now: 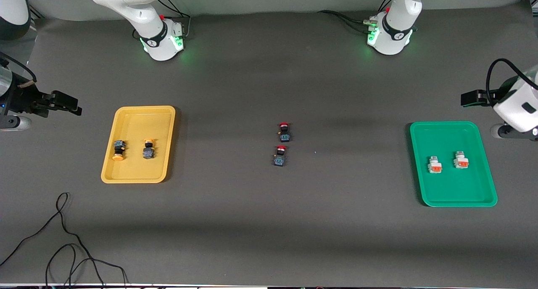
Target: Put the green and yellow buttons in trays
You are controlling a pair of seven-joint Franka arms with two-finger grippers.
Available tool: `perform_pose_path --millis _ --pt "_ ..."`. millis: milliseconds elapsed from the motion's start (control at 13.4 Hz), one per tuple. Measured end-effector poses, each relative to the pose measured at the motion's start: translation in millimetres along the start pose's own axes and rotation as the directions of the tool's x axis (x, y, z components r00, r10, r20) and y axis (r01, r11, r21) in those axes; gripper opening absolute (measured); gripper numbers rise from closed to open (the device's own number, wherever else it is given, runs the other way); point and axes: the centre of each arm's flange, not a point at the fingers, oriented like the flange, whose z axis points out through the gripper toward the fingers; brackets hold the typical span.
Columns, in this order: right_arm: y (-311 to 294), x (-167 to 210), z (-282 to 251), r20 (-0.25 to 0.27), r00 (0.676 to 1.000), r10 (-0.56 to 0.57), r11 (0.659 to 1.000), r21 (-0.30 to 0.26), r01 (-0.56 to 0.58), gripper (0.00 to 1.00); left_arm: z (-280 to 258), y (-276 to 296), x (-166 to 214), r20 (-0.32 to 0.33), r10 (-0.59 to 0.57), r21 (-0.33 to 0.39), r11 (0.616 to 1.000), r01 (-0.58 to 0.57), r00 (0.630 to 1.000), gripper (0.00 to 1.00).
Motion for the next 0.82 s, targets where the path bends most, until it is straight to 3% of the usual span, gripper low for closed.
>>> perform_pose_path --millis 373,820 --pt "0 0 -1 -0.002 1.0 0.002 1.0 0.0 -0.002 1.0 30 -1 -38 -0.147 0.014 -0.016 1.0 -0.017 0.989 1.0" --pt "1 0 -1 -0.002 1.0 0.004 1.0 0.0 -0.004 1.0 38 15 -41 -0.174 0.034 -0.031 0.999 -0.04 0.984 1.0"
